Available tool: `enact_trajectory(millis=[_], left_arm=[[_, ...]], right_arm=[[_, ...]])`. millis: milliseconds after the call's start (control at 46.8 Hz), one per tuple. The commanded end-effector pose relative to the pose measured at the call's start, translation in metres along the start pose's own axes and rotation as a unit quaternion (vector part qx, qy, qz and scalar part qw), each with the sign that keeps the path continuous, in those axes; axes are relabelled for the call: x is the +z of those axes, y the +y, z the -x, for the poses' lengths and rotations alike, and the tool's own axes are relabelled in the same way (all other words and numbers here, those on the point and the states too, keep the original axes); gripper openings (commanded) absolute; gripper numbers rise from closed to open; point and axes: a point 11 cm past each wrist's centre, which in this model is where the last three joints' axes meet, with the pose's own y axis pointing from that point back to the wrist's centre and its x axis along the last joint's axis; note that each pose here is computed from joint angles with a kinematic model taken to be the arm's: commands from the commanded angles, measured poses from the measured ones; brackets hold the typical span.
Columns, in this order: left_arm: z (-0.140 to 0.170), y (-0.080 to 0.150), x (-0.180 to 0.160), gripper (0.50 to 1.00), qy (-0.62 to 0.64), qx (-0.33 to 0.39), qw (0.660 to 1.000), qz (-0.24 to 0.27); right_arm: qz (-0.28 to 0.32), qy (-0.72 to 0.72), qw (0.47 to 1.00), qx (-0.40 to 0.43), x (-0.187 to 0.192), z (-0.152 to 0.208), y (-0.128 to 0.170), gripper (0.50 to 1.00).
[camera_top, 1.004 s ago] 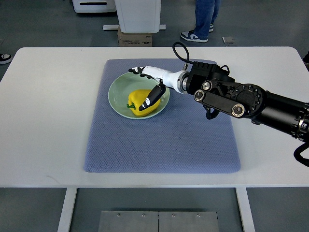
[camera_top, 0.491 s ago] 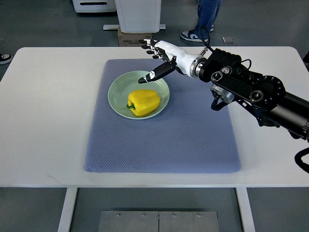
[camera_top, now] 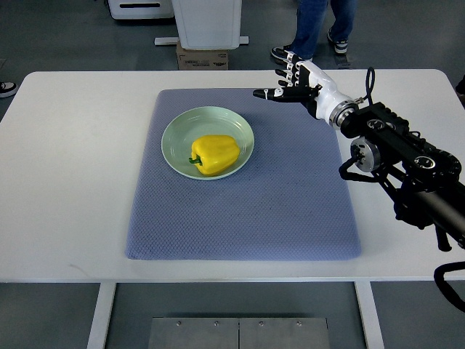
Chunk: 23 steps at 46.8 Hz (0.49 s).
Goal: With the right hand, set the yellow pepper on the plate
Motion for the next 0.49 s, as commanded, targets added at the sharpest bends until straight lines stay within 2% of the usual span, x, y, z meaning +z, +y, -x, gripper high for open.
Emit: enact_trajectory(millis=[0, 470], left_arm=[[0.000, 0.000, -0.001, 1.000, 0.000, 0.000, 1.000, -0.001], [0.000, 0.000, -0.001, 1.000, 0.000, 0.000, 1.000, -0.001]], right_arm=[[-0.007, -0.030, 0.999, 0.021, 0.005, -0.012, 0.005, 0.989], [-0.031, -0.202, 0.973, 0.106, 0.037, -0.059, 0.034, 0.985]])
